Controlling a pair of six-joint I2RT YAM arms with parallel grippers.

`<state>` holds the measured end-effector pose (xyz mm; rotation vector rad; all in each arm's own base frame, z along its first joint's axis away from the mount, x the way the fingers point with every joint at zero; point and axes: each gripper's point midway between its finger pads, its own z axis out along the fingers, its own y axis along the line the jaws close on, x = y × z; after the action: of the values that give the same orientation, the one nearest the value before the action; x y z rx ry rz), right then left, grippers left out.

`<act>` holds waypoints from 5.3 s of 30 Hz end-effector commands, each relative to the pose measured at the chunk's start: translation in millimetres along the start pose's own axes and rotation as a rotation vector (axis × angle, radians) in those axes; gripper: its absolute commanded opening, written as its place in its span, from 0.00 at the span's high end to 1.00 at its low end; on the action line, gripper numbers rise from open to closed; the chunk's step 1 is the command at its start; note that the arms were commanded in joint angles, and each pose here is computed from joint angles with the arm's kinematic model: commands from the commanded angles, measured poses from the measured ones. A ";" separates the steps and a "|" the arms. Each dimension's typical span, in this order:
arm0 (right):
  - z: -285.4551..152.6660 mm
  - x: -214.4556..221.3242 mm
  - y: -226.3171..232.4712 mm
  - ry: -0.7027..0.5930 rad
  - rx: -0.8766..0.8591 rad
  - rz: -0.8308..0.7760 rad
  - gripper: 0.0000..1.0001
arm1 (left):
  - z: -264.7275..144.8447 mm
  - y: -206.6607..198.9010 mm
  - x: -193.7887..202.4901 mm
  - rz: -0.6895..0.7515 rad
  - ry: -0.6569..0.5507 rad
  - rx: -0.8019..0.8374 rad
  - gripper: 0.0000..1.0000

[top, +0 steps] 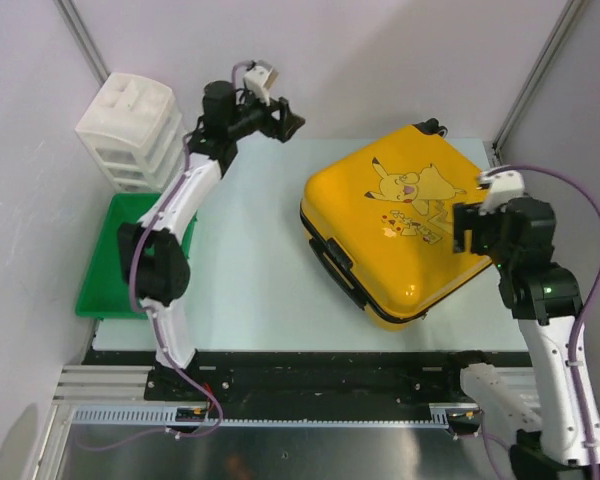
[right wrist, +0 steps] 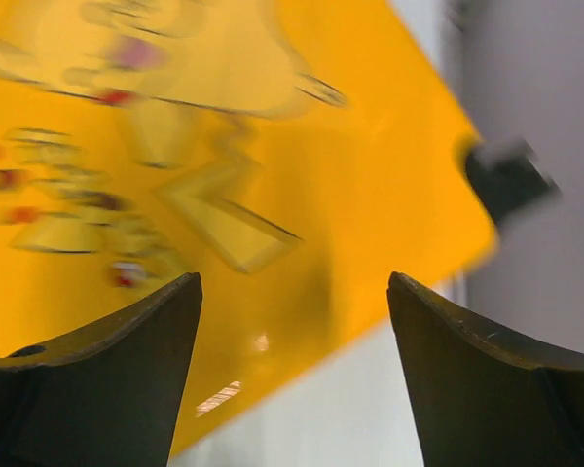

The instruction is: Open, take out, and arrange the luggage

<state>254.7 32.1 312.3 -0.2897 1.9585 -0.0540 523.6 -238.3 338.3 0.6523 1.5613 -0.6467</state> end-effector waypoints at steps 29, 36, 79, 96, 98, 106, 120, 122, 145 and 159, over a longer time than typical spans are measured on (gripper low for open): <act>162.4 77.8 -101.1 0.148 -0.037 0.072 0.49 | -16.0 -126.0 156.7 -0.022 0.347 0.337 0.27; 251.8 7.9 -99.9 -0.122 -0.148 0.019 0.33 | -56.8 -171.4 181.0 -0.050 0.392 0.449 0.28; 26.8 145.5 107.9 0.183 -0.641 -0.623 0.27 | -124.8 -231.8 203.9 -0.135 0.236 -0.114 0.27; 55.7 165.2 158.4 0.081 -0.643 -0.815 0.25 | -104.3 -240.4 217.9 -0.078 0.257 -0.081 0.72; 62.3 169.7 162.0 0.096 -0.626 -0.830 0.24 | -109.1 -240.6 221.0 -0.082 0.263 -0.055 0.80; 83.7 171.9 158.6 0.089 -0.531 -0.878 0.24 | -123.6 -224.0 218.9 -0.103 0.250 -0.026 1.00; 71.8 223.0 152.2 0.217 -0.632 -0.985 1.00 | -125.7 -188.4 209.6 -0.064 0.224 -0.049 1.00; 66.7 228.7 151.1 0.234 -0.653 -0.987 1.00 | -122.6 -177.6 207.6 -0.044 0.224 -0.057 1.00; 14.2 250.9 120.3 0.273 -0.803 -1.023 1.00 | -10.9 -105.2 158.4 0.162 0.086 0.047 1.00; 0.6 242.6 99.3 0.248 -0.815 -1.043 1.00 | 41.9 -45.8 139.8 0.185 0.022 -0.039 1.00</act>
<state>177.0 86.4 81.9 -1.8044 1.6834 -0.0386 493.4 -294.8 171.7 0.7330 1.6177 -0.5273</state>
